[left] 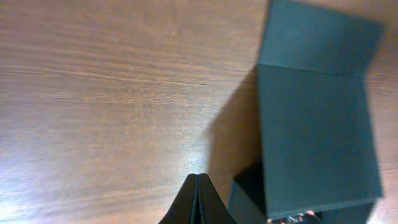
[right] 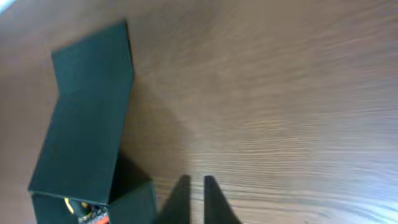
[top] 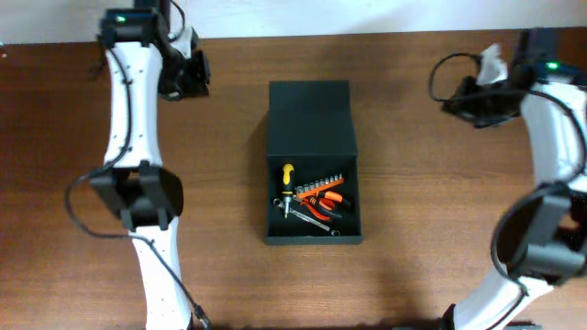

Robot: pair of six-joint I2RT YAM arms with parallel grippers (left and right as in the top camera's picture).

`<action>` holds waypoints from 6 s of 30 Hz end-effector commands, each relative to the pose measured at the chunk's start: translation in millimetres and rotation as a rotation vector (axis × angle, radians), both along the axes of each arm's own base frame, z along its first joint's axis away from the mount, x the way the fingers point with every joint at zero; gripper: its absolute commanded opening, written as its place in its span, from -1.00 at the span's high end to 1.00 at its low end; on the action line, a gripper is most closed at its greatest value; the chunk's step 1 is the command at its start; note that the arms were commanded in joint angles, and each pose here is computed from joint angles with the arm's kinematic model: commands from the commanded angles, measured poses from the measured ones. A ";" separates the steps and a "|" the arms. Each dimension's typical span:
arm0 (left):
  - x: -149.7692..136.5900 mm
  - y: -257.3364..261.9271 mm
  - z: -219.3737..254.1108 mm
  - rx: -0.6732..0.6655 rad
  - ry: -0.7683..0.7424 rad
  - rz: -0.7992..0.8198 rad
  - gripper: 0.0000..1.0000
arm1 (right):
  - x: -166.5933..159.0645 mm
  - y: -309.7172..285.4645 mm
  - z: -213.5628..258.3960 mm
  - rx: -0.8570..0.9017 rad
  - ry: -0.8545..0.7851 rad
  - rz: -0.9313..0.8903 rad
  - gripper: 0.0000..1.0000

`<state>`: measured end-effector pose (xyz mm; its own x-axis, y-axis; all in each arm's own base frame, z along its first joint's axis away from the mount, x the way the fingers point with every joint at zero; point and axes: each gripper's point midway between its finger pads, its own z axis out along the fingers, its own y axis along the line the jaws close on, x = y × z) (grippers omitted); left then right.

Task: Pack container
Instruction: 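Open the left gripper and withdraw it to the upper left, then move both grippers to the raised lid's left and right edges, then grip the lid edges with both grippers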

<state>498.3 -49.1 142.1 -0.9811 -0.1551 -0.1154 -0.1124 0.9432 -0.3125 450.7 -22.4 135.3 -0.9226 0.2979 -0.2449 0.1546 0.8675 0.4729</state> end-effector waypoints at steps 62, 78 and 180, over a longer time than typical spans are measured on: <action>-56.9 -108.4 -116.5 -0.526 0.391 -0.199 0.96 | -6.9 111.6 -90.6 0.320 0.265 0.136 0.92; -59.9 -109.0 -115.6 -0.526 0.406 -0.197 0.96 | -7.2 129.0 -100.0 0.331 0.310 0.114 0.93; -35.3 -8.7 -91.0 -0.732 0.241 -0.066 0.96 | 30.4 172.1 -55.6 0.812 0.186 0.190 0.92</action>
<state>463.1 -84.7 60.3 -0.9844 0.0051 0.1761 -0.1501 0.4987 -0.8537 477.0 144.2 63.1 -0.9697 0.1811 0.1640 0.2184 0.3423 0.9138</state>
